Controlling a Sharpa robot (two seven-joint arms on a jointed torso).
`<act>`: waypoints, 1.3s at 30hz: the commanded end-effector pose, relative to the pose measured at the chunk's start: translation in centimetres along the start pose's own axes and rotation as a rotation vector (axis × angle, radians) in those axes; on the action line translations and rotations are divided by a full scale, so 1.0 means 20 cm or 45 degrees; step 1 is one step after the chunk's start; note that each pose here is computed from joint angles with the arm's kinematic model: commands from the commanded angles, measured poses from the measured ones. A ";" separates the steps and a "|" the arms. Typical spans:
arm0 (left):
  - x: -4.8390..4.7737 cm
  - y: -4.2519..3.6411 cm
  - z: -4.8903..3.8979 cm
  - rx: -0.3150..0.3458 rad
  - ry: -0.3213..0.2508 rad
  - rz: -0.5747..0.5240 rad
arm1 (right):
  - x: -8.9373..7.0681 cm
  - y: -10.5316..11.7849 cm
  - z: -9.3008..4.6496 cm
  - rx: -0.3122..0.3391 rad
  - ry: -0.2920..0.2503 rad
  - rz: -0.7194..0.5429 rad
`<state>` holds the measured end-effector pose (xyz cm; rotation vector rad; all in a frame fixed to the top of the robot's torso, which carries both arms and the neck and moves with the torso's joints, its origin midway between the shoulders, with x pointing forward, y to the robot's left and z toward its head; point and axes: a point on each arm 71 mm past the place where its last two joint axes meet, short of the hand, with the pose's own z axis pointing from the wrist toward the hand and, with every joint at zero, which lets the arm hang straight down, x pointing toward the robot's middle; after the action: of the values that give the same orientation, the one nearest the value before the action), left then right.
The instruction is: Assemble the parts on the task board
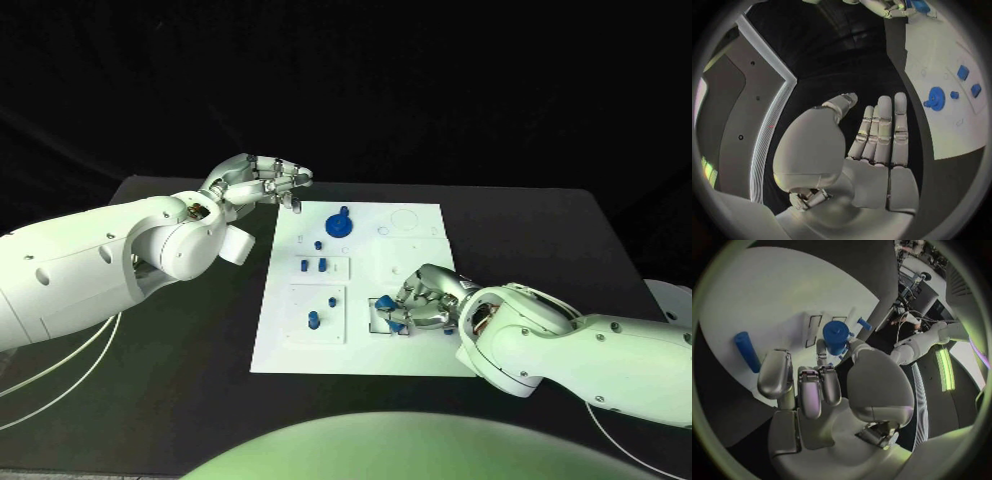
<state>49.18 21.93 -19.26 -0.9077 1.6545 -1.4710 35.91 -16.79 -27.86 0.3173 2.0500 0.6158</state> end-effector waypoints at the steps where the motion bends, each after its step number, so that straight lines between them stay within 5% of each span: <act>1: 0.016 -0.006 0.002 0.010 0.029 -0.002 | 0.01 0.00 0.01 0.014 0.019 -0.048; 39: 0.018 -0.001 0.004 -0.005 0.047 0.028 | 0.00 0.04 0.02 -0.081 -0.064 -0.169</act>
<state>49.13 21.79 -19.34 -0.8809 1.6811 -1.4632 36.39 -16.11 -27.78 0.1850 2.0049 0.5708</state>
